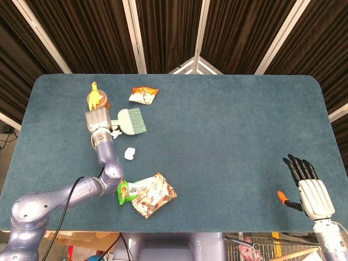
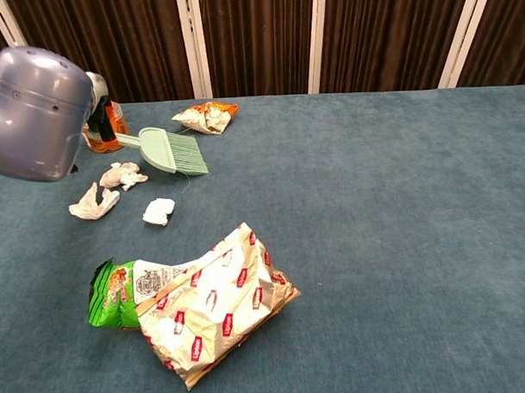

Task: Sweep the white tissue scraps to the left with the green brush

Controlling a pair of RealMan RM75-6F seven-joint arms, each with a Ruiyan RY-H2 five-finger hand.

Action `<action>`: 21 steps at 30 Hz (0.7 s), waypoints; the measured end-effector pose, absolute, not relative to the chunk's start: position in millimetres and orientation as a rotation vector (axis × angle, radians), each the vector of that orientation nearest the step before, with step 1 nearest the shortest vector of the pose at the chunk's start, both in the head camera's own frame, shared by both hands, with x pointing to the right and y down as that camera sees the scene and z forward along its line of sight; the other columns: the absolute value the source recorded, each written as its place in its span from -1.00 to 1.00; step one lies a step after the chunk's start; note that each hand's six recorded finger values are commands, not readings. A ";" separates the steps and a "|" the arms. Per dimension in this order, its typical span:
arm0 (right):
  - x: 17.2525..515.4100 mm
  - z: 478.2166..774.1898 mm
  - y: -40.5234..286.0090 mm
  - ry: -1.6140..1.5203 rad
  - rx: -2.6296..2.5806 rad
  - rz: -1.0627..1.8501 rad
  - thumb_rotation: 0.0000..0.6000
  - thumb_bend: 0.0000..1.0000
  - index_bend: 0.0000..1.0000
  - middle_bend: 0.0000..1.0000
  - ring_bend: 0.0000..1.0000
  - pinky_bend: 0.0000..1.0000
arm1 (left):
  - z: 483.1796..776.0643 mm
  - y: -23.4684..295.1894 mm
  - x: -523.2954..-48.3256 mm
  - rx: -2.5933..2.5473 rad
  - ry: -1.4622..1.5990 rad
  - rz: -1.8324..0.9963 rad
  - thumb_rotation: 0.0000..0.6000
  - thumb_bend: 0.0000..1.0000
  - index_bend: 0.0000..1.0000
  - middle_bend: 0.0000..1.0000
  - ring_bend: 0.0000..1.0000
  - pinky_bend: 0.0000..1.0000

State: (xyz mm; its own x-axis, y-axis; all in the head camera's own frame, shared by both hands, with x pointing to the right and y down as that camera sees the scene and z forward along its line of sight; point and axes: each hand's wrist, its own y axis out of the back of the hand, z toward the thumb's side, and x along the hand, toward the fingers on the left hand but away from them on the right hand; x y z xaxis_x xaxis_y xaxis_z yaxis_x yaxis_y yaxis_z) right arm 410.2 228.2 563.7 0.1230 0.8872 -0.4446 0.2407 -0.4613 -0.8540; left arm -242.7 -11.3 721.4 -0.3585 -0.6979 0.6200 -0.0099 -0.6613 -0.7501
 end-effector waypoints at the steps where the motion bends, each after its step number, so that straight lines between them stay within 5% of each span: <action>1: 410.3 563.5 228.2 -1.093 -1.795 1.363 1.00 -0.39 -1.00 -1.00 -1.00 -1.00 | 722.4 -9.9 -244.7 -1.418 0.927 -2.072 1.00 0.55 0.67 1.00 1.00 1.00; 12: 410.2 560.1 229.7 -1.092 -1.785 1.349 1.00 -0.39 -1.00 -1.00 -1.00 -1.00 | 711.0 8.7 -273.3 -1.403 0.856 -2.103 1.00 0.54 0.67 1.00 1.00 1.00; 21: 409.3 560.0 229.4 -1.089 -1.770 1.348 1.00 -0.39 -1.00 -1.00 -1.00 -1.00 | 674.9 41.7 -351.9 -1.346 0.782 -2.179 1.00 0.55 0.67 1.00 1.00 1.00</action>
State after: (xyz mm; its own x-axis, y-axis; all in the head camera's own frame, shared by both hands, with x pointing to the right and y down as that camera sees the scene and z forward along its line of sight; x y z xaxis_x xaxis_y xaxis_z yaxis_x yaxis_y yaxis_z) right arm 409.3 229.4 560.0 0.1253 0.8971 -0.4238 0.2257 -0.4417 -0.8683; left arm -351.9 41.7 674.9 -0.4157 -0.6424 0.6439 0.0861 -0.7325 -0.6753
